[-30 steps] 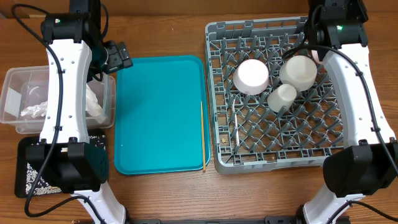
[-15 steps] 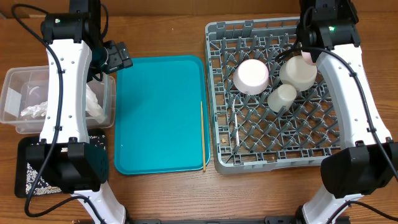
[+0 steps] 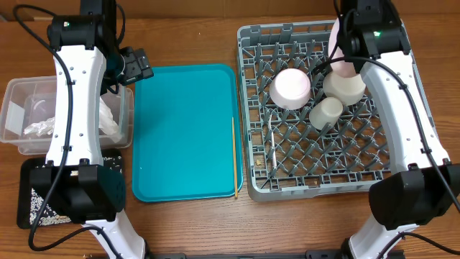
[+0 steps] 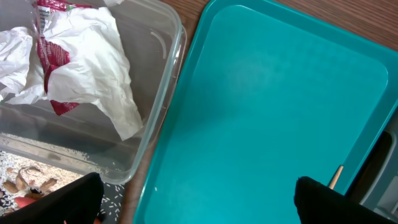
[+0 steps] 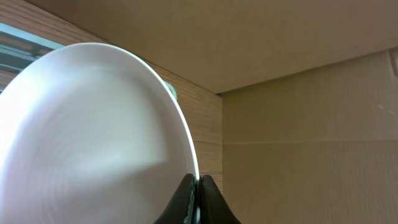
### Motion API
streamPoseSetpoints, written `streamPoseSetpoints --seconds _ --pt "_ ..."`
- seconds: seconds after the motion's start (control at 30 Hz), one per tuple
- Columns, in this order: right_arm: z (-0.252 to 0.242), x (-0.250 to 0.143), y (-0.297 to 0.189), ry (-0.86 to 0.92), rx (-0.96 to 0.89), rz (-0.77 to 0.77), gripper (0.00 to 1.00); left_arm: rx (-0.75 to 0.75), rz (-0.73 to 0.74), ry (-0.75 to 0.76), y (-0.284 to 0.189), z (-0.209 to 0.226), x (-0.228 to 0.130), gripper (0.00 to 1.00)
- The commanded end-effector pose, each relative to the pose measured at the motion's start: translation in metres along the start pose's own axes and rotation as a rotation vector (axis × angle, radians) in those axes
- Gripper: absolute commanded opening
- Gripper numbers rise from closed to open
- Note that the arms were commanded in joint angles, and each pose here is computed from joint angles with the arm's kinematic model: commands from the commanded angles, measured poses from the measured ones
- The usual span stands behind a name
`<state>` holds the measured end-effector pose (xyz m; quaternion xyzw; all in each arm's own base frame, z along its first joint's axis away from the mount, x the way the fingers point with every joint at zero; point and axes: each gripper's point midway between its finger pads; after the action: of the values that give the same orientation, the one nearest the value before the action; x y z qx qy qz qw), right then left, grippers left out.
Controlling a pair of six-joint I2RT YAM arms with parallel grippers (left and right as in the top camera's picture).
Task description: Sort waste into correct bins and load items into the dishwasher
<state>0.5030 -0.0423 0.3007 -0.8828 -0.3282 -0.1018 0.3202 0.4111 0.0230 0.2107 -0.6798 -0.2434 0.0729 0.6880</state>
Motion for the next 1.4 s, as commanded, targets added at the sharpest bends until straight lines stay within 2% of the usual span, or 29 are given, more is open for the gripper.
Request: streamPoseSetpoints --seconds 0.0,0.47,0.83,0.87,0.9,0.93,1.27,1.33,1.37 --pt "0.007 -0.003 0.003 -0.038 0.013 -0.002 0.04 0.004 -0.024 0.019 -0.006 0.002 0.004 1.00" --pt "0.036 -0.001 0.021 -0.054 0.065 -0.015 0.04 0.004 -0.024 0.019 -0.006 0.002 0.004 1.00" --pt "0.034 -0.004 0.040 -0.132 -0.039 0.046 0.04 0.004 -0.024 0.019 -0.006 0.002 0.004 1.00" --pt "0.036 -0.003 0.039 -0.137 -0.036 0.046 0.07 0.004 -0.024 0.019 -0.006 0.002 0.004 1.00" --pt "0.039 -0.001 0.037 -0.141 -0.031 0.040 0.17 0.004 -0.024 0.019 -0.006 0.002 0.004 1.00" --pt "0.042 0.002 0.034 -0.146 -0.028 0.032 0.21 0.004 -0.024 0.019 -0.006 0.002 0.004 1.00" --pt "0.071 0.033 0.006 -0.171 -0.009 -0.062 0.22 0.004 -0.024 0.019 -0.006 0.002 0.004 1.00" --pt "0.067 0.032 0.007 -0.113 -0.015 -0.058 0.22 0.004 -0.024 0.019 -0.006 0.002 0.004 1.00" --pt "0.060 0.032 0.010 -0.006 -0.032 -0.058 0.22 0.004 -0.024 0.019 -0.006 0.002 0.004 1.00"
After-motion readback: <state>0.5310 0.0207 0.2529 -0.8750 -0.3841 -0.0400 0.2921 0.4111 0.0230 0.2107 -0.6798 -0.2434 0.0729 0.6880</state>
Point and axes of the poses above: each gripper's point midway between its finger pads, its own y axis out along the fingers, its own z axis along the line the jaws close on, x = y × z, and after that the axes turned 2 degrees about -y, right-handed
